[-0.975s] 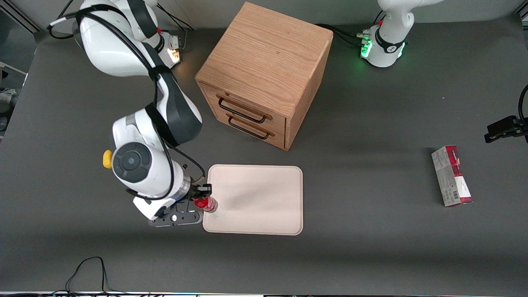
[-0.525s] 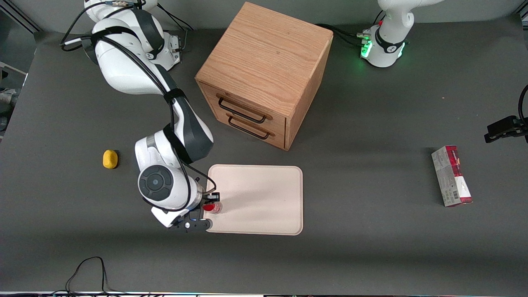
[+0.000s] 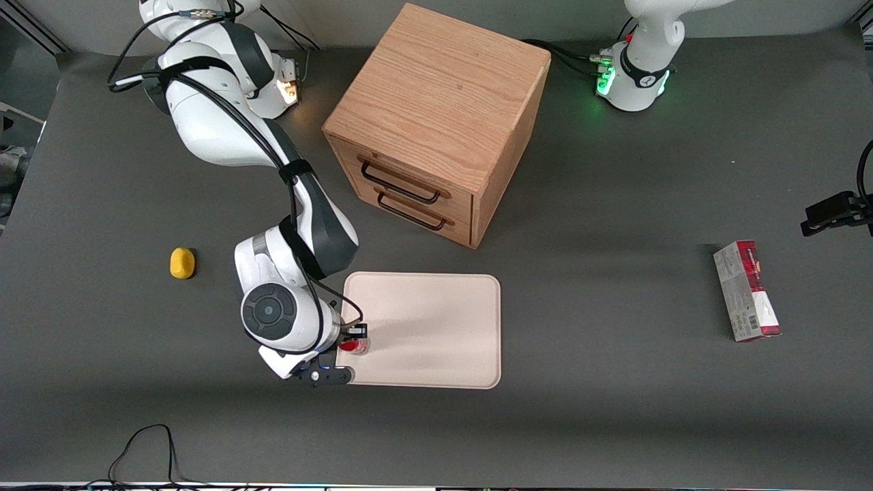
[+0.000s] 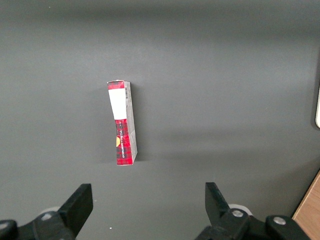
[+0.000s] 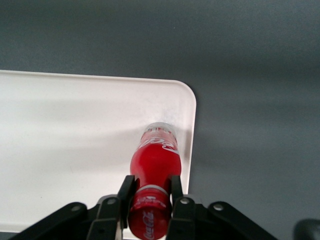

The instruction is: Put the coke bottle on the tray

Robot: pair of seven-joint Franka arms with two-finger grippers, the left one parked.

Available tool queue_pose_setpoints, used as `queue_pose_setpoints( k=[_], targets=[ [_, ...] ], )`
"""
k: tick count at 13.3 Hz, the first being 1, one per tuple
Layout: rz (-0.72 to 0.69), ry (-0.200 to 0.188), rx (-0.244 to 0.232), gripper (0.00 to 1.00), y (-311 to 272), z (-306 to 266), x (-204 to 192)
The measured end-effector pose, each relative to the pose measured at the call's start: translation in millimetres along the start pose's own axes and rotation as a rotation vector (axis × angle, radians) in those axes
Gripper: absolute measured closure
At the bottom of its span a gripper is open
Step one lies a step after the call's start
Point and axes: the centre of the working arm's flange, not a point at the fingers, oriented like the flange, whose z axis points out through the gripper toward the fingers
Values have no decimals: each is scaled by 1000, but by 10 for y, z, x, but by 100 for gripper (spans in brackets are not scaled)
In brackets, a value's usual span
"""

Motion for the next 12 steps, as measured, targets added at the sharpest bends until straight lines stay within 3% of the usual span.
queue_pose_setpoints(
  k=[6,9,12],
  targets=[
    [16,22,9,0,-16,-163,7],
    [13,3,1,0,14,-712,-140],
    [9,0,0,0,140,-1717,-491]
  ],
)
